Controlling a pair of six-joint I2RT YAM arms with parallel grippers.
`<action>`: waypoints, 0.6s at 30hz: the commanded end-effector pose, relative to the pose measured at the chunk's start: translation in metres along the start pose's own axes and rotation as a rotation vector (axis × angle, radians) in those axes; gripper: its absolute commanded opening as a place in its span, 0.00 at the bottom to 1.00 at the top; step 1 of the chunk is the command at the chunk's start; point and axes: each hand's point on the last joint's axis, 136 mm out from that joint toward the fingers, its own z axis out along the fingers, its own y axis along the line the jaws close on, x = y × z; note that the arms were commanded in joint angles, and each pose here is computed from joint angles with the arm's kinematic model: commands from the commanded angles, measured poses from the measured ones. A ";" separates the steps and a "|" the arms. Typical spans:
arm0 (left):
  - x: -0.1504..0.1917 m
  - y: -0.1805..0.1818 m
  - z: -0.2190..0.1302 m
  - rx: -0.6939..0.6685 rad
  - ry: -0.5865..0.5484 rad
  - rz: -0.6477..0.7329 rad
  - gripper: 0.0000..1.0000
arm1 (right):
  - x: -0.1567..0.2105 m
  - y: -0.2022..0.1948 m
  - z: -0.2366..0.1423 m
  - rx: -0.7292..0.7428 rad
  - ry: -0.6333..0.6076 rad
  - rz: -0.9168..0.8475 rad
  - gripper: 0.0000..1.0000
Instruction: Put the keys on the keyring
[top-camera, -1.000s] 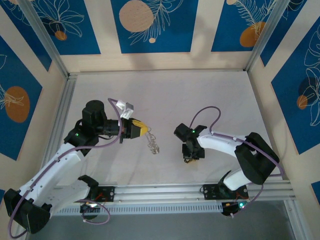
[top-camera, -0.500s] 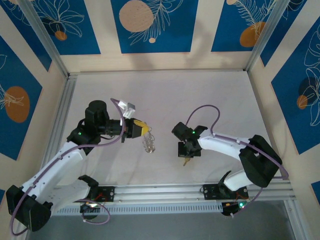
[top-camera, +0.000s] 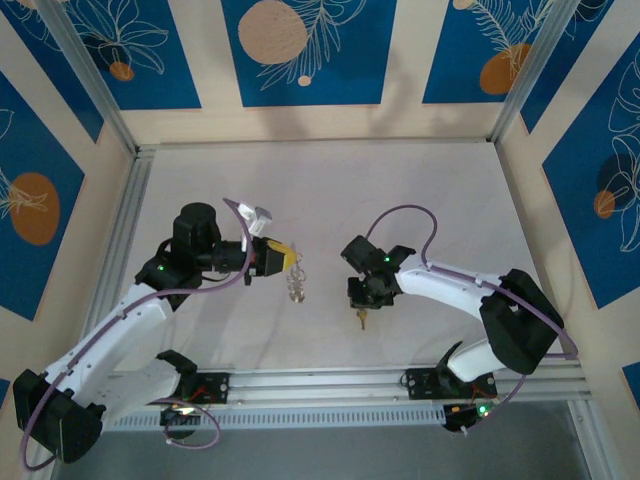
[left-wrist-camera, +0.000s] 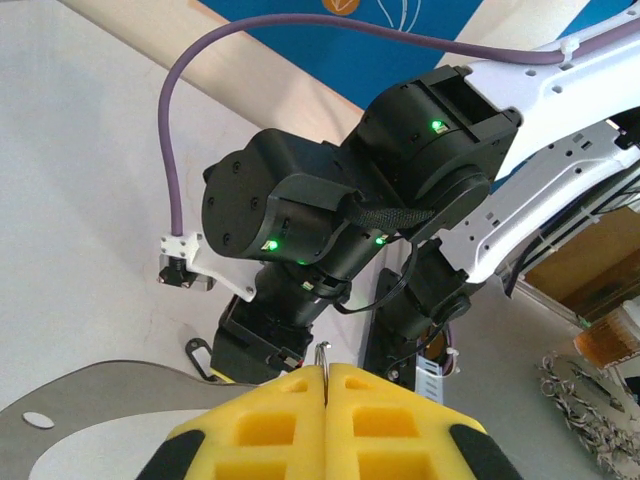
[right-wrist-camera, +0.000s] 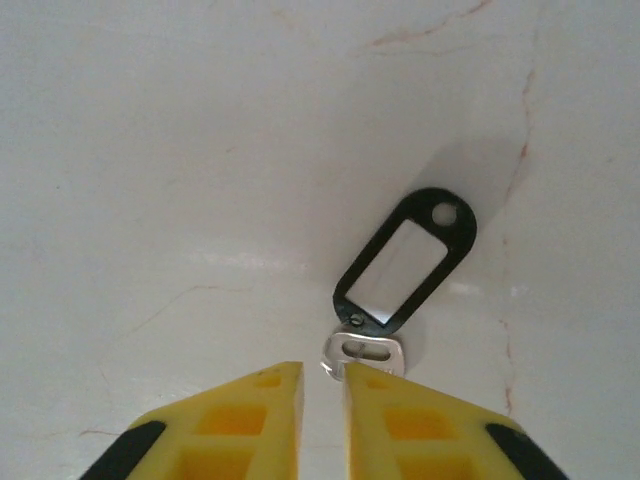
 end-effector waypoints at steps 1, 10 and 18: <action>-0.004 -0.001 -0.006 -0.017 -0.017 0.026 0.00 | 0.006 -0.001 0.007 -0.012 0.036 -0.009 0.21; -0.002 -0.001 -0.006 -0.022 -0.014 0.024 0.00 | 0.016 -0.007 0.014 0.065 0.075 -0.097 0.35; -0.003 0.001 -0.007 -0.026 -0.018 0.018 0.00 | 0.013 -0.005 0.018 0.182 0.074 -0.184 0.35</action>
